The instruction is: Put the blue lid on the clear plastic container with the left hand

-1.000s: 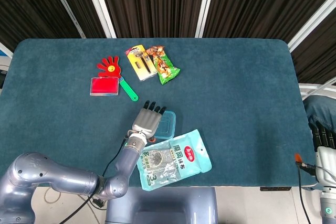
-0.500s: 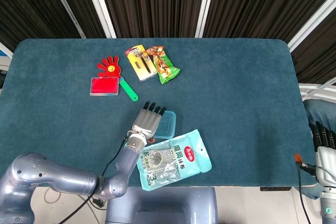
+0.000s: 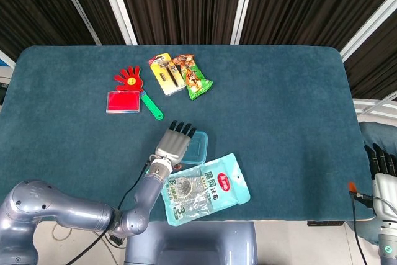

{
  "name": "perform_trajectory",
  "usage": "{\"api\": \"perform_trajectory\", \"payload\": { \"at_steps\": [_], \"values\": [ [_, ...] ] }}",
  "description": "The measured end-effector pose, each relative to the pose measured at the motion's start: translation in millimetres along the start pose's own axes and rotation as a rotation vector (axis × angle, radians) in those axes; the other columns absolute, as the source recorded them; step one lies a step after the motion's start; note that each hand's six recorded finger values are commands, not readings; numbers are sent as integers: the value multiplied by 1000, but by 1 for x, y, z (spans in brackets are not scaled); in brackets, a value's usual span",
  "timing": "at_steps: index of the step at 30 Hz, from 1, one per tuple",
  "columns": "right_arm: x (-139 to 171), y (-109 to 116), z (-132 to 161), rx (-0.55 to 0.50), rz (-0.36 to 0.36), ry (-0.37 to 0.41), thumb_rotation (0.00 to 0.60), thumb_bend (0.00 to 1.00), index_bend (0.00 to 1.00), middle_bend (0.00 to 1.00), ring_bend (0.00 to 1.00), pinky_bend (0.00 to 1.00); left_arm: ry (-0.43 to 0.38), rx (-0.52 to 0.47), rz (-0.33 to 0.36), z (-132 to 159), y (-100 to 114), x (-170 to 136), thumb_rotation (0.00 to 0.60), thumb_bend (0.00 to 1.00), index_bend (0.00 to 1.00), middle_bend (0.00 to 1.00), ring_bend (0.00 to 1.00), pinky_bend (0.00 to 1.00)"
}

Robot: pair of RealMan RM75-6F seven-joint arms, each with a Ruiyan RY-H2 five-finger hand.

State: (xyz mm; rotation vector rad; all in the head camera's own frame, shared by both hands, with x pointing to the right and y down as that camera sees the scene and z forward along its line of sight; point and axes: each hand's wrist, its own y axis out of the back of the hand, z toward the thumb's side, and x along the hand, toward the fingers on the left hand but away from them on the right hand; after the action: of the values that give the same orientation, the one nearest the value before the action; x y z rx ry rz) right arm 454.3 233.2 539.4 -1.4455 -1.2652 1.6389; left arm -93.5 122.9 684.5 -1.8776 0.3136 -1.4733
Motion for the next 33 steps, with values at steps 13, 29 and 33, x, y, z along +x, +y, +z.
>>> {"api": "perform_trajectory", "payload": {
  "at_steps": [13, 29, 33],
  "values": [
    [-1, 1, 0, 7, -2, -6, 600, 353, 0, 0, 0, 0, -55, 28, 125, 4, 23, -20, 600, 131, 93, 129, 0, 0],
    [-1, 0, -1, 0, -1, -17, 600, 352, 0, 0, 0, 0, -105, -71, 254, 4, 60, 5, 600, 408, 513, 388, 23, 0],
    [0, -1, -2, -2, 3, -20, 600, 352, 0, 0, 0, 0, -104, -83, 253, 6, 60, 13, 600, 412, 552, 455, 73, 9]
  ]
}}
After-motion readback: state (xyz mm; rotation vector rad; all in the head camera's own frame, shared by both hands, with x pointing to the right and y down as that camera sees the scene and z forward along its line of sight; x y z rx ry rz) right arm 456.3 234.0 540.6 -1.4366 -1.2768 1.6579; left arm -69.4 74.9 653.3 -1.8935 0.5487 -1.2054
